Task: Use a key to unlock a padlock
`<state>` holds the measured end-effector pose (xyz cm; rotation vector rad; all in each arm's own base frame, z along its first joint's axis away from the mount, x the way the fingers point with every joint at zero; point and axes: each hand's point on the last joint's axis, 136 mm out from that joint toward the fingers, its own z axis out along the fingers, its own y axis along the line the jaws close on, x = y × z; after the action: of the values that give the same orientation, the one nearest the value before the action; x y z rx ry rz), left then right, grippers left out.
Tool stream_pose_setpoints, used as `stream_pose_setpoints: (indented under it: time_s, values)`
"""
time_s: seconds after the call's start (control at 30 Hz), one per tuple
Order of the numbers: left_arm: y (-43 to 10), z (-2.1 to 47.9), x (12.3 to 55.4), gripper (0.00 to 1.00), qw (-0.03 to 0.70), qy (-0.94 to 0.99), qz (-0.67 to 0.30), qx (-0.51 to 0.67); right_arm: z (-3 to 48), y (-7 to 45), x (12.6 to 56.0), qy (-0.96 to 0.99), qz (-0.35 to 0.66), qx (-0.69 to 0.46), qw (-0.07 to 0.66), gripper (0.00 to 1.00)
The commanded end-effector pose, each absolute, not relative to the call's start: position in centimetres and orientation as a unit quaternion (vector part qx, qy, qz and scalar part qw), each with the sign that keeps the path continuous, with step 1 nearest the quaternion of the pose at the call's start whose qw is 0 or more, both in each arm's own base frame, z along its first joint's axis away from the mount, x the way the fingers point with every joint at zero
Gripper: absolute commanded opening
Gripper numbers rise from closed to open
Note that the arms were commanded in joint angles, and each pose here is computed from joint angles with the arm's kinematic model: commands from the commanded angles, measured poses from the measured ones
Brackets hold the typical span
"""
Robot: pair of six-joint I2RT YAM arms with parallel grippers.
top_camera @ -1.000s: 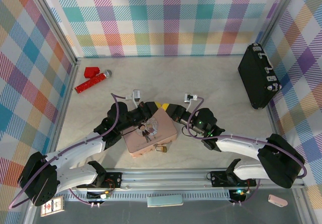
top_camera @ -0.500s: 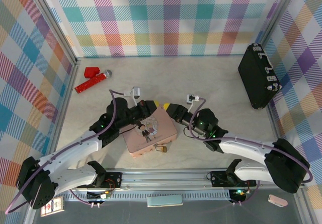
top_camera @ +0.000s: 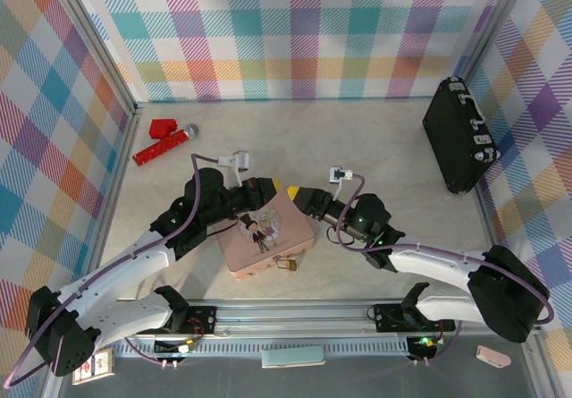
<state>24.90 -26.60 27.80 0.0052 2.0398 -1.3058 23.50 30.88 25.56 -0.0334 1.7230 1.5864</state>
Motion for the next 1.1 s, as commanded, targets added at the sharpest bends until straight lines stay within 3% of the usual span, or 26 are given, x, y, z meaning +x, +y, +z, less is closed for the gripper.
stream_pose_setpoints:
  time_s: [0.0,1.07]
  values:
    - [-27.5,29.5,24.5,0.0,0.349,0.767,-0.538,0.017,27.6,32.0,22.6,0.649,0.653,-0.052,0.387,0.56]
    - [-28.4,28.1,24.4,0.0,0.323,0.768,-0.554,0.008,28.7,31.0,22.7,0.629,0.676,-0.047,0.38,0.28]
